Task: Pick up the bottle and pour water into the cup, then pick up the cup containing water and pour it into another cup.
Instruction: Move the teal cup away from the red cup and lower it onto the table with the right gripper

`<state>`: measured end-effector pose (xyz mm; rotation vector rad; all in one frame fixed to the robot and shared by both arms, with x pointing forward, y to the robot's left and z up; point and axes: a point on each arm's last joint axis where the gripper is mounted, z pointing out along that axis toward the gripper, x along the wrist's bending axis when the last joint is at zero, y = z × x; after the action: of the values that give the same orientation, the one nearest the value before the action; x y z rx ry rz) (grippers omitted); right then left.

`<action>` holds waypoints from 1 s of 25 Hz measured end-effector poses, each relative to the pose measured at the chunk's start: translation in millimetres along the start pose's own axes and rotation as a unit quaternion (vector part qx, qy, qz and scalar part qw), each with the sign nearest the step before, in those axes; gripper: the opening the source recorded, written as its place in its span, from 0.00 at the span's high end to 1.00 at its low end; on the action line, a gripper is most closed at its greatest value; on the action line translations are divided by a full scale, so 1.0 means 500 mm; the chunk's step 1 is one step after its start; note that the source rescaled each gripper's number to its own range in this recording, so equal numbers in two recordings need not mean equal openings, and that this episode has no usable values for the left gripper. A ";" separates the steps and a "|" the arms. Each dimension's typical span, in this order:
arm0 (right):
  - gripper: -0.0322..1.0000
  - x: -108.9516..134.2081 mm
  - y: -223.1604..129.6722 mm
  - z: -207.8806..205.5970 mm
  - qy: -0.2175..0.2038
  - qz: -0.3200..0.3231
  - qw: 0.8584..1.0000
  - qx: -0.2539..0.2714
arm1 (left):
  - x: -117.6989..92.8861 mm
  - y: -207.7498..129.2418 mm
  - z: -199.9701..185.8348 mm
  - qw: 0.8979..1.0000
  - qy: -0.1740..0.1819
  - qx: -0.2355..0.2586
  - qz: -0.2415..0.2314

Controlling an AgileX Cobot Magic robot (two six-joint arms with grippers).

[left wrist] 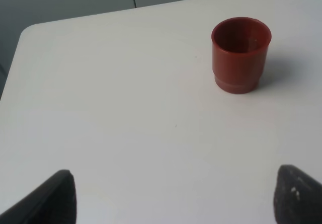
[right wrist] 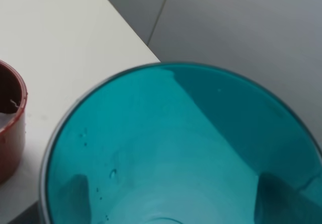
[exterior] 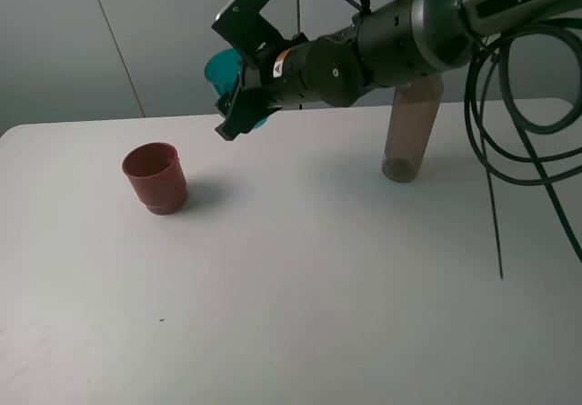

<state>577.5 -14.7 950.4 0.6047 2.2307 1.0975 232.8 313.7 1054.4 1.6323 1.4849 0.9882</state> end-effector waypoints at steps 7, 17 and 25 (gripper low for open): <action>0.83 0.018 -0.099 -0.021 -0.020 0.016 1.000 -0.014 | 0.000 0.000 0.000 1.000 0.000 0.000 0.000; 0.83 0.048 -0.179 0.007 -0.009 0.052 0.999 0.014 | 0.000 0.000 0.000 1.000 0.000 0.000 0.000; 0.83 0.064 -0.215 0.025 0.007 0.086 0.996 0.035 | 0.000 0.000 0.000 1.000 0.000 0.000 0.000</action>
<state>547.0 -48.4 847.0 0.8350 2.2703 1.1126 232.8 313.7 1054.4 1.6323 1.4849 0.9882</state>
